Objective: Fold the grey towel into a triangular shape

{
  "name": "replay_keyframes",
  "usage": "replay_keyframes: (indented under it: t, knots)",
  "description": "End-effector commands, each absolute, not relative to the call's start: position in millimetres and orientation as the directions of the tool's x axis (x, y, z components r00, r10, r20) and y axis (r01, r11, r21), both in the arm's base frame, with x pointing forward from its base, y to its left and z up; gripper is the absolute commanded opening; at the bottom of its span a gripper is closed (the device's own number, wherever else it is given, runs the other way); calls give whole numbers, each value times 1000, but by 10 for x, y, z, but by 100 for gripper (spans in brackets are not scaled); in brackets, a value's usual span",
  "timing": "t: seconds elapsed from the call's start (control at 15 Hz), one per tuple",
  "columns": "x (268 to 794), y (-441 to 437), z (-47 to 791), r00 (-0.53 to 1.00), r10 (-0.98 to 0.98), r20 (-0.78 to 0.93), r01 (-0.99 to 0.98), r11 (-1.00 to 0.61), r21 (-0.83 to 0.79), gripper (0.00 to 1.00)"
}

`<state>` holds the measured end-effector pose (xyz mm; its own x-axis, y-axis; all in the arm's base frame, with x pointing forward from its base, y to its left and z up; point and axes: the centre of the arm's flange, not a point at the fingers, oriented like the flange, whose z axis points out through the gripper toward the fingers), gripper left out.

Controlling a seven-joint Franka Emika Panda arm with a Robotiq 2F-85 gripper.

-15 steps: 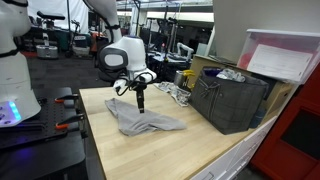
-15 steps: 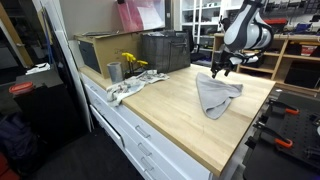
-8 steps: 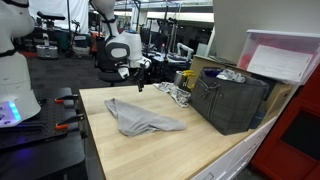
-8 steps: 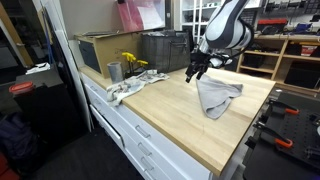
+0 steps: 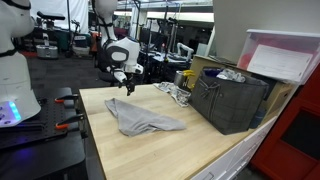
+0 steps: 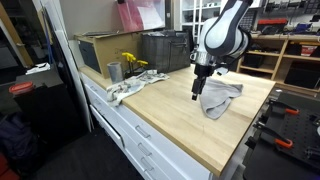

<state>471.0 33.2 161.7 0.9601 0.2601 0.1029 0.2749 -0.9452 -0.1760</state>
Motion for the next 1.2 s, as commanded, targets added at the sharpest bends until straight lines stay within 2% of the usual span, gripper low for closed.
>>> replay_keyframes:
  t: [0.0, 0.4, 1.13]
  knots:
    - [4691, 352, 1619, 931, 364, 8, 361, -921, -144, 100]
    - [4758, 505, 1374, 883, 463, -80, 461, -886, -41, 100]
    - [4628, 674, 1200, 851, 498, -164, 493, -867, -75, 100]
